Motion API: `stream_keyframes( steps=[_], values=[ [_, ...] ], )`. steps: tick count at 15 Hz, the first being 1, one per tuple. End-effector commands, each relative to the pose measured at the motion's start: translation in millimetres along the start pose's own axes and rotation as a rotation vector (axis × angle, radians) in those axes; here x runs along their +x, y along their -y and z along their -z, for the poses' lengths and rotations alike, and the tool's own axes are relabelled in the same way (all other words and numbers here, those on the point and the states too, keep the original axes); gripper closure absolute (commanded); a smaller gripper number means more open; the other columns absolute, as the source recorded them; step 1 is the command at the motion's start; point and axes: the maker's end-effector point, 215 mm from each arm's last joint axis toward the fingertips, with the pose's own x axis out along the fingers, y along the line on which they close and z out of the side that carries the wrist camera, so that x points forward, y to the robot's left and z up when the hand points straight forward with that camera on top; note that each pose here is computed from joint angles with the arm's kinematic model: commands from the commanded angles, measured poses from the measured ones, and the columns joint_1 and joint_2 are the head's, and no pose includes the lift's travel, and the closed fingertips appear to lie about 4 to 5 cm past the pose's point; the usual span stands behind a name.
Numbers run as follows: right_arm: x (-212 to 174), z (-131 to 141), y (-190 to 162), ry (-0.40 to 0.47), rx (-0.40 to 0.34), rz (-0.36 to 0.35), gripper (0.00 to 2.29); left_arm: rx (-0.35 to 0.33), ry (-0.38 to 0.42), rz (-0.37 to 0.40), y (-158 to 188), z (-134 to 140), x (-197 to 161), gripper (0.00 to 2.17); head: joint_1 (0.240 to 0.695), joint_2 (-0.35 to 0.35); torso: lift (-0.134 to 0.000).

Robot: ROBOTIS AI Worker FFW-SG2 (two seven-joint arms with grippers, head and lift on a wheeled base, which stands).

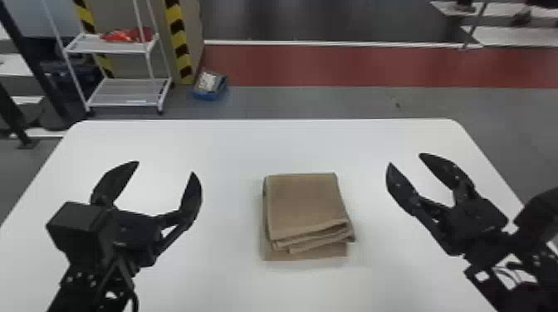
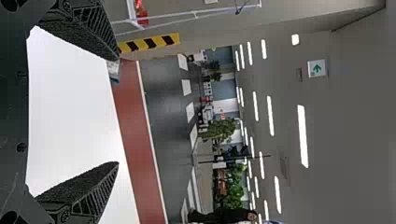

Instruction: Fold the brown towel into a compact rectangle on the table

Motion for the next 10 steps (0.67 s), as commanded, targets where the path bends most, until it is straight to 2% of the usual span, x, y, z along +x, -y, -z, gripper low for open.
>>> stream_keyframes(
  steps=[1, 3, 4, 6, 10],
  values=[
    [-16, 2, -4, 0.046, 0.017, 0.037, 0.06, 0.001, -0.035, -0.028, -10, 19, -2, 0.10, 0.695, -0.030, -0.123],
    [-33, 4, -2, 0.064, 0.016, 0.077, 0.06, -0.002, -0.047, -0.061, -26, 30, -4, 0.10, 0.695, -0.019, -0.123],
    [-38, 8, -4, 0.061, 0.018, 0.091, 0.06, -0.012, -0.024, -0.075, -33, 26, -3, 0.10, 0.695, -0.016, -0.123],
    [-46, 23, -9, 0.029, 0.031, 0.119, 0.07, -0.017, -0.022, -0.106, -48, 27, -6, 0.10, 0.695, -0.004, -0.123],
    [-71, 31, -23, -0.004, 0.040, 0.128, 0.18, -0.062, 0.045, -0.077, -43, 11, -38, 0.10, 0.695, 0.030, -0.123]
  ],
)
